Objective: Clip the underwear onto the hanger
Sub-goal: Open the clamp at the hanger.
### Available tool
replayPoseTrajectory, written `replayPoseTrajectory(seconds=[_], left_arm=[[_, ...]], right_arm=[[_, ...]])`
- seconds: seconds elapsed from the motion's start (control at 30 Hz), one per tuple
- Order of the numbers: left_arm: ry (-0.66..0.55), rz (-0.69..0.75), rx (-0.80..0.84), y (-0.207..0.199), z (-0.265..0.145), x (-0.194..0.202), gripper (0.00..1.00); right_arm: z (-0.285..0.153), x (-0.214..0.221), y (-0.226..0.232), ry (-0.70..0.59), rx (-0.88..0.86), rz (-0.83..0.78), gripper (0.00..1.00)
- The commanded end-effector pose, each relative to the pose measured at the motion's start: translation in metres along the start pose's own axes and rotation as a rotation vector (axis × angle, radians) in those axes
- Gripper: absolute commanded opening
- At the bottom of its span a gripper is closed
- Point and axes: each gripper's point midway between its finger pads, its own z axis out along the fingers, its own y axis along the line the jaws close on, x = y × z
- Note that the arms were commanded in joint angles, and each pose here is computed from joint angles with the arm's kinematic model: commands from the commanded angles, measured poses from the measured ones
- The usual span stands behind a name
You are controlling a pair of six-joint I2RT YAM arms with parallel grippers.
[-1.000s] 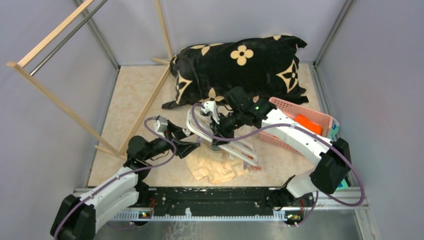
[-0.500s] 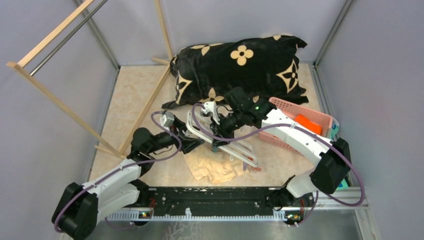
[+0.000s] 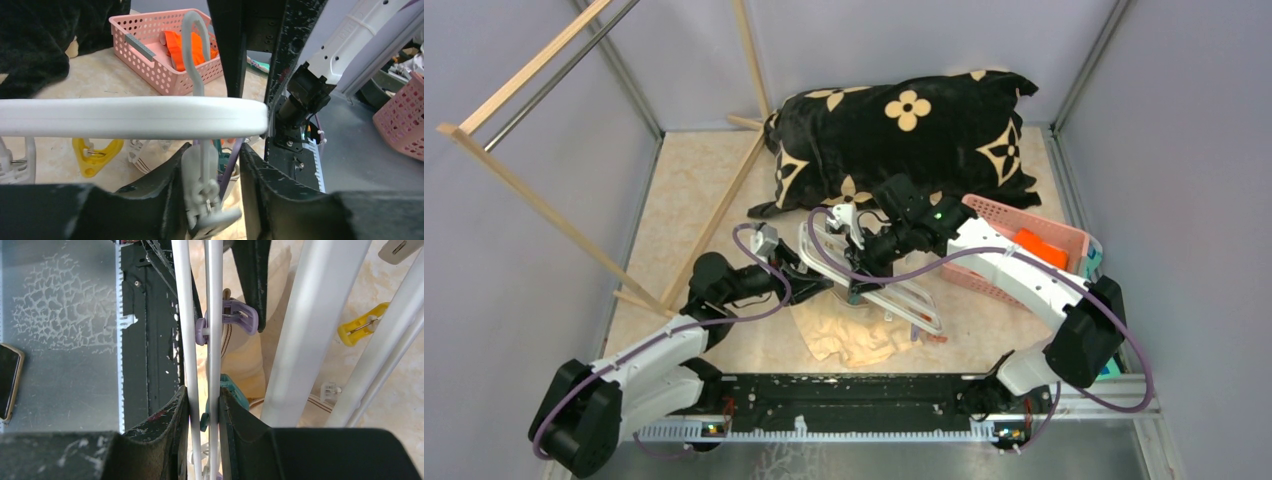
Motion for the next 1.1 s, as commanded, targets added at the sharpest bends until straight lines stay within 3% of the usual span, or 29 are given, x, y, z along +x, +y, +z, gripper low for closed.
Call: replayPoseTrajectory(seconds=[0.0,0.27,0.4,0.47,0.7,0.83,0.93,1.07], left_arm=[[-0.006,0.035,0.025,-0.004,0.004,-0.011,0.40],[0.008,-0.003,0.030,-0.003,0.004,-0.001,0.18],[0.015,-0.014,0.006,0.001,0.002,0.005,0.02],[0.018,-0.021,-0.027,0.006,0.000,0.008,0.00],[0.044,-0.115,-0.180,0.029,-0.009,0.027,0.00],[0.055,-0.182,-0.214,0.031,-0.012,0.038,0.00],[0.060,-0.232,-0.243,0.034,-0.014,0.041,0.00],[0.060,-0.271,-0.306,0.042,-0.016,0.041,0.00]], right_arm=[[-0.012,-0.031,0.003,-0.089,-0.005,-0.092,0.00],[0.000,-0.022,-0.017,-0.034,0.026,-0.077,0.00],[0.005,-0.022,-0.026,-0.004,0.032,-0.083,0.00],[0.007,-0.022,-0.031,0.005,0.035,-0.089,0.02],[0.024,-0.015,-0.052,0.071,0.031,-0.070,0.26],[0.030,-0.012,-0.059,0.080,0.044,-0.052,0.53],[0.019,-0.024,-0.060,0.028,0.113,-0.072,0.61],[-0.001,-0.033,-0.075,-0.055,0.310,-0.070,0.64]])
